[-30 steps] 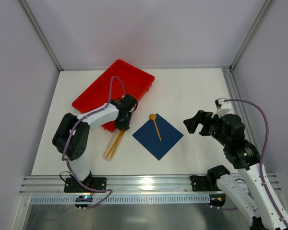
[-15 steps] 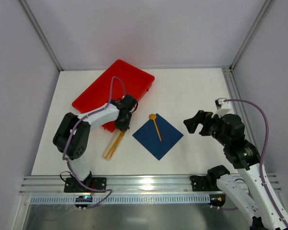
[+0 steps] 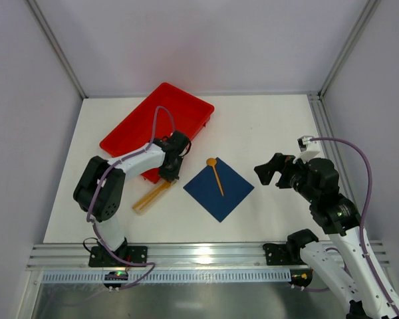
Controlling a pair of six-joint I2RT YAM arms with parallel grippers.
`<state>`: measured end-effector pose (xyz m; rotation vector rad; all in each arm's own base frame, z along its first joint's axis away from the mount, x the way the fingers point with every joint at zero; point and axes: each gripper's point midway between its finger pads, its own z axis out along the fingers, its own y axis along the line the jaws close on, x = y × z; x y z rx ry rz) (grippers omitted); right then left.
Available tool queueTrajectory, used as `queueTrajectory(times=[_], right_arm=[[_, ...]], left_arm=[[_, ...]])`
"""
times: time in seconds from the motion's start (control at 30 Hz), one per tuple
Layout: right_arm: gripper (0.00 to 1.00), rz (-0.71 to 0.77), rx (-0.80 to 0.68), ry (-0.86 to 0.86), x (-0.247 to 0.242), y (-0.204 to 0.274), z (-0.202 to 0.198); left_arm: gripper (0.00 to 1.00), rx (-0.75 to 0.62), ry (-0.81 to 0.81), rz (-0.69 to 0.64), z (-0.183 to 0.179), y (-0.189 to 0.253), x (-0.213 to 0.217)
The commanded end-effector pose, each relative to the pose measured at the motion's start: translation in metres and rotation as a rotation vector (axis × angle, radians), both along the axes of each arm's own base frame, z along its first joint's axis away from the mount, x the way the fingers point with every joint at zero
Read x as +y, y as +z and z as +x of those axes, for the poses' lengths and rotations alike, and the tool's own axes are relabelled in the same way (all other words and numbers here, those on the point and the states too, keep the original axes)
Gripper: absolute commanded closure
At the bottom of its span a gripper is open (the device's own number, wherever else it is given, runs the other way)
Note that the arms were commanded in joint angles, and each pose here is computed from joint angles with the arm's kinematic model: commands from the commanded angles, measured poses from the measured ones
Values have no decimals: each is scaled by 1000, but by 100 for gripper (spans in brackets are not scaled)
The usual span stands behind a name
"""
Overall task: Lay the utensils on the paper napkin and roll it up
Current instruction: Pick up the utensils from the container, then place the utensils on the napkin.
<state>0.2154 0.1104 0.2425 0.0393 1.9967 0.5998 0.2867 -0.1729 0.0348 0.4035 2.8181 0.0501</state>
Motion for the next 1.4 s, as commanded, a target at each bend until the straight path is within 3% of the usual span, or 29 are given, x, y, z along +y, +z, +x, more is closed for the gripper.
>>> queueTrajectory(times=[0.0,0.5,0.9,0.97,1.07,1.23,1.37], right_arm=[[0,-8,-36,0,-1,11,2],[0,-7,-38,-3,-2,12,1],[0,1,-27,-2,-1,12,1],[0,3,-28,-5,-1,12,2],[0,14,-21,-6,1,10,4],[0,11,12,0,4,3,8],[0,14,26,-6,4,-2,9]], left_arm=[[100,-36,-6,-2,8,14,-1],[100,-60,54,-32,7,56,-2],[100,-118,132,-261,9,116,-34],[100,-161,198,-376,20,130,-52],[100,-105,213,-655,27,141,-106],[100,-80,307,-842,51,141,-148],[100,-72,355,-888,66,130,-170]])
